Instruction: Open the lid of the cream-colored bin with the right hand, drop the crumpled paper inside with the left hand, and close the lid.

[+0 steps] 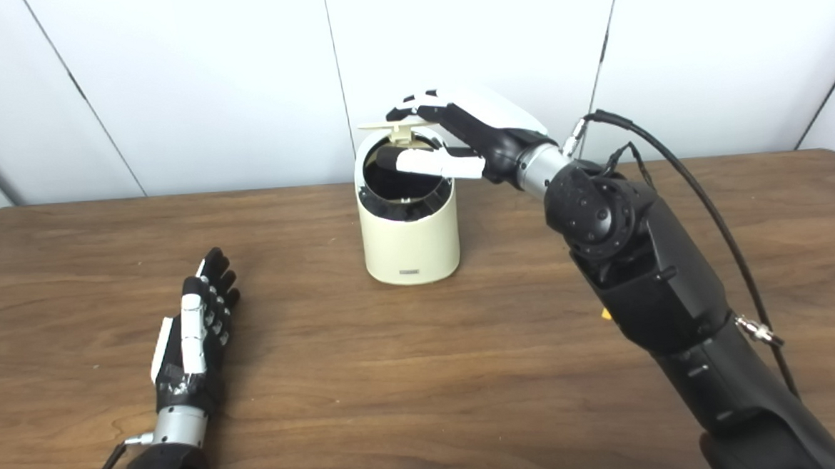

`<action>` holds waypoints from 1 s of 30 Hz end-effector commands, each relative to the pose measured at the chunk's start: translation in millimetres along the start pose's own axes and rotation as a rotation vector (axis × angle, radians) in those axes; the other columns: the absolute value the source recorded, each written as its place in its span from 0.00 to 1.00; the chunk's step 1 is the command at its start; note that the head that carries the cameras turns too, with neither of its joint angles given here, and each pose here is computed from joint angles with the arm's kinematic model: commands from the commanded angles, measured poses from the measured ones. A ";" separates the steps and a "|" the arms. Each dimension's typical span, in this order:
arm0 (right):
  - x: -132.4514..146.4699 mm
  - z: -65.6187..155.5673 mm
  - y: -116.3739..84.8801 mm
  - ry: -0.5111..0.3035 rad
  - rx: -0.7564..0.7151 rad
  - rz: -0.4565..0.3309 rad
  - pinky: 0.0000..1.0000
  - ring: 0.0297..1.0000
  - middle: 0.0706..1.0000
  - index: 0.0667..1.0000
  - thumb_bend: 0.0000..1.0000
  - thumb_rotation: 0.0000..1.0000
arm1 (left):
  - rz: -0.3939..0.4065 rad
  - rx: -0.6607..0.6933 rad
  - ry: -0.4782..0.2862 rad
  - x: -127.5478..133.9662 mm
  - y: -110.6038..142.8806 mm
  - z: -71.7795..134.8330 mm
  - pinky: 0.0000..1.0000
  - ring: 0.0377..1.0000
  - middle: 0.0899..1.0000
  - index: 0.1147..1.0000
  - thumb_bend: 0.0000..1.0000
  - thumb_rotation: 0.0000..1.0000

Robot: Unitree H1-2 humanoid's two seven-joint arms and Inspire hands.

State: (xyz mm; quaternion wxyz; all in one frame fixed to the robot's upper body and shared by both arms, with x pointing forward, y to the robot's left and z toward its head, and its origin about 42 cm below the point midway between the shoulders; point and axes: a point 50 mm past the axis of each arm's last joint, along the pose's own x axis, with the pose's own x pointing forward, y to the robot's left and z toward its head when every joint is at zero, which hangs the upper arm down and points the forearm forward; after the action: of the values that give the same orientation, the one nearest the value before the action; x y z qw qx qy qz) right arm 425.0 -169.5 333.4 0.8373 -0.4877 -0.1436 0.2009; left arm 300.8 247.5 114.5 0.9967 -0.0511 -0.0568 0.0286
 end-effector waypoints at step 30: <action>-13.5 -2.6 19.4 -0.016 -0.210 0.083 0.93 1.00 0.91 0.85 0.68 1.00 | 0.011 -0.016 -0.011 -1.7 -6.1 -9.3 1.00 1.00 1.00 1.00 0.51 1.00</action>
State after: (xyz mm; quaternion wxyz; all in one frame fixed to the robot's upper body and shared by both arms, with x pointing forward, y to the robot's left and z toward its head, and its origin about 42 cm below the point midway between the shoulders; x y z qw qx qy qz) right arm 413.2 -171.6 305.8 0.7839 -0.5657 -0.1391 0.2148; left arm 305.2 246.6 114.7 0.9957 -0.0489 -0.0683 0.0379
